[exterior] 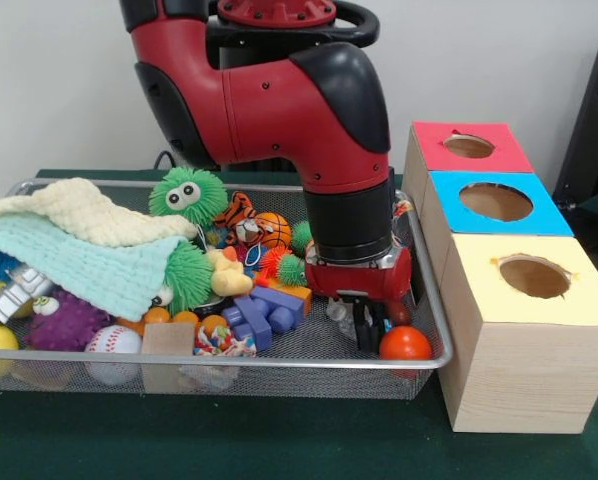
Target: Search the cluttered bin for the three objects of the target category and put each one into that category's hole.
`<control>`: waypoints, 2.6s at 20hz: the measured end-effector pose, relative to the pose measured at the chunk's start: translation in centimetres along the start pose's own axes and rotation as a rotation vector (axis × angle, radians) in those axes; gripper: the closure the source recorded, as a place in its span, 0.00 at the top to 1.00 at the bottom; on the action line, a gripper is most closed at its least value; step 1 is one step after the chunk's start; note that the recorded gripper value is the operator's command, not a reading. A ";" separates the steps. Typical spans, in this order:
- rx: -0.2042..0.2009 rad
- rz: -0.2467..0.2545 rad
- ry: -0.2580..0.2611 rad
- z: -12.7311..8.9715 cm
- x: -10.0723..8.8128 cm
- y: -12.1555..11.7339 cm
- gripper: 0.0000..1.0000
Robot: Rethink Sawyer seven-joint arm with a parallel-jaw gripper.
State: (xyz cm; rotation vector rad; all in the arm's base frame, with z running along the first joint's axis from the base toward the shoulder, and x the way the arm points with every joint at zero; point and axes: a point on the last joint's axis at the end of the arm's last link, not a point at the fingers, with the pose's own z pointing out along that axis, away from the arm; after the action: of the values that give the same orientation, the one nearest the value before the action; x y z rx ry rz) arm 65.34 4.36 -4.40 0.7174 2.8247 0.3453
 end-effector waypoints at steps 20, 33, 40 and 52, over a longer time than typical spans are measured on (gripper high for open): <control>0.077 -0.079 -0.022 -1.0 1.1 0.5 1.00; 0.184 -0.091 -0.026 -0.8 3.1 -0.2 1.00; 0.197 0.028 -0.107 -0.7 1.3 -2.2 1.00; 0.224 0.098 -0.201 -0.4 0.7 -2.2 1.00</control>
State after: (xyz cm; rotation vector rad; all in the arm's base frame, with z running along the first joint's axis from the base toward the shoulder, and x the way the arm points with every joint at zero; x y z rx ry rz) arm 63.67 2.72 -4.73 0.8831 2.6681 -0.0304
